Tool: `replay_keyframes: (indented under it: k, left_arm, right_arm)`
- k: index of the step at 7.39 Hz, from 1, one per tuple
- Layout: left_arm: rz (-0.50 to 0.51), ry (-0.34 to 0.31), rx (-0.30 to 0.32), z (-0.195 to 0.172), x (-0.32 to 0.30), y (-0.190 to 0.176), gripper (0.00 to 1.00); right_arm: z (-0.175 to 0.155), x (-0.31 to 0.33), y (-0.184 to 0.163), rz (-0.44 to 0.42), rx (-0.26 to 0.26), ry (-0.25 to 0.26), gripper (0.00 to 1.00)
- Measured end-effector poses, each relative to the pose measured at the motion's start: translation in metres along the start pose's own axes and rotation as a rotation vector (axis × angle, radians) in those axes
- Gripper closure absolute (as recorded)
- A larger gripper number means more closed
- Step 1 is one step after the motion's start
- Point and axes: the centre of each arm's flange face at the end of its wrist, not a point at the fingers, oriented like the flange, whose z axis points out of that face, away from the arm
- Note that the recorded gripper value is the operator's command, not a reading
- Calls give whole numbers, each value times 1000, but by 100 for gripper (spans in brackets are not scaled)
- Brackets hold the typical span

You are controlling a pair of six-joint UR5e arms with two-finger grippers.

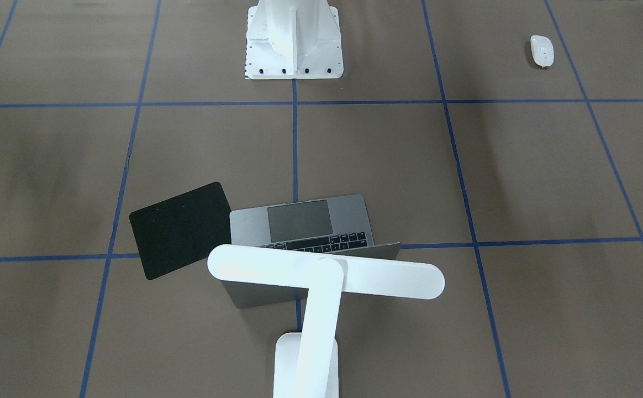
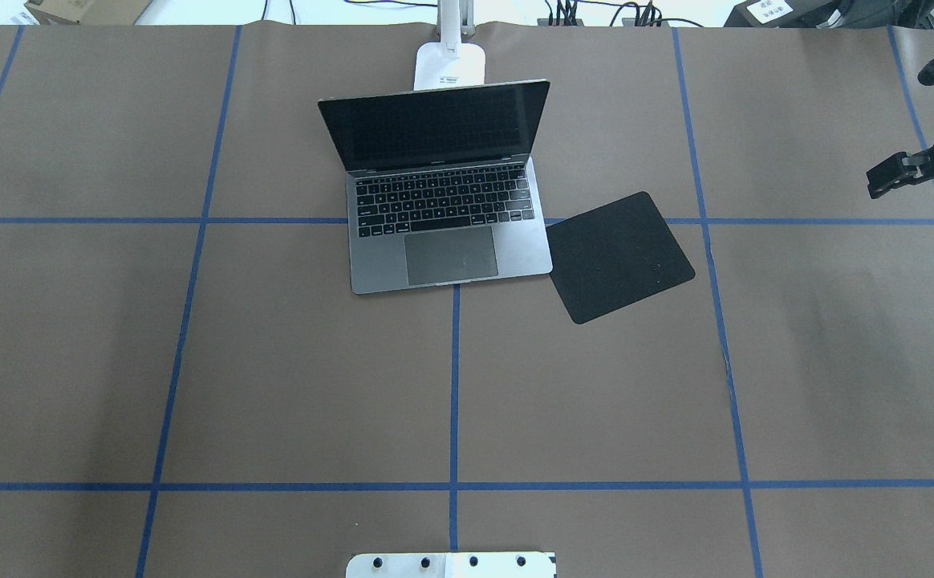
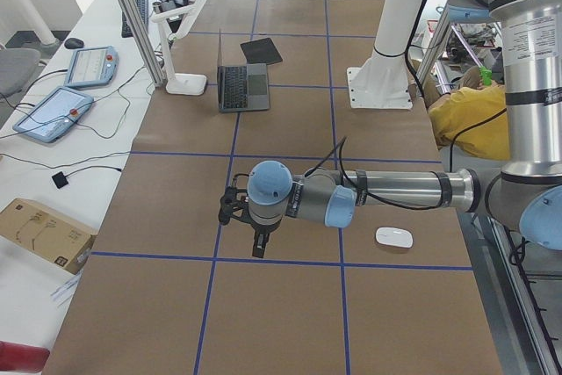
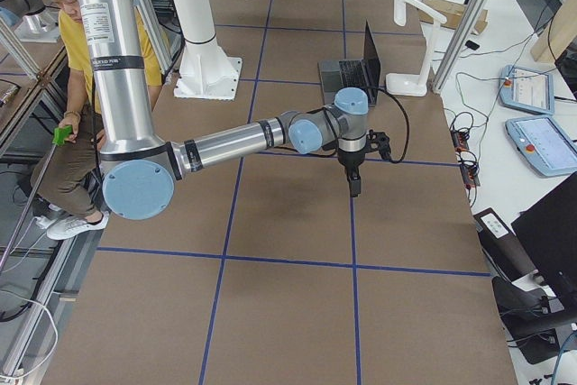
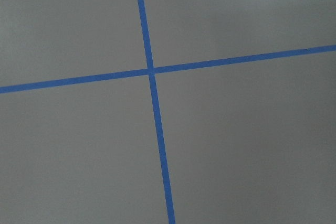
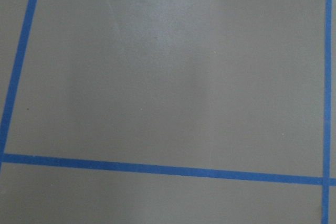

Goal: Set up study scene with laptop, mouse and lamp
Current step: 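Open the right gripper and withdraw the right arm away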

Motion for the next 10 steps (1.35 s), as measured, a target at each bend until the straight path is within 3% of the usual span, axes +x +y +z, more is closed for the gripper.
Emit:
replay_keyframes:
  k: [1, 4, 6, 10]
  left_arm:
    - [8, -5, 26, 11, 12, 16, 0]
    - [-57, 33, -4, 17, 81, 60, 0]
    - [-89, 11, -85, 23, 107, 104, 0]
    - [-42, -61, -326, 70, 130, 167, 1]
  right_arm:
    - [0, 3, 2, -2, -1, 2, 0]
    - [2, 7, 5, -1, -3, 10, 0]
    - [3, 8, 5, 0, -5, 14, 0]
    - [6, 14, 7, -3, -12, 17, 0]
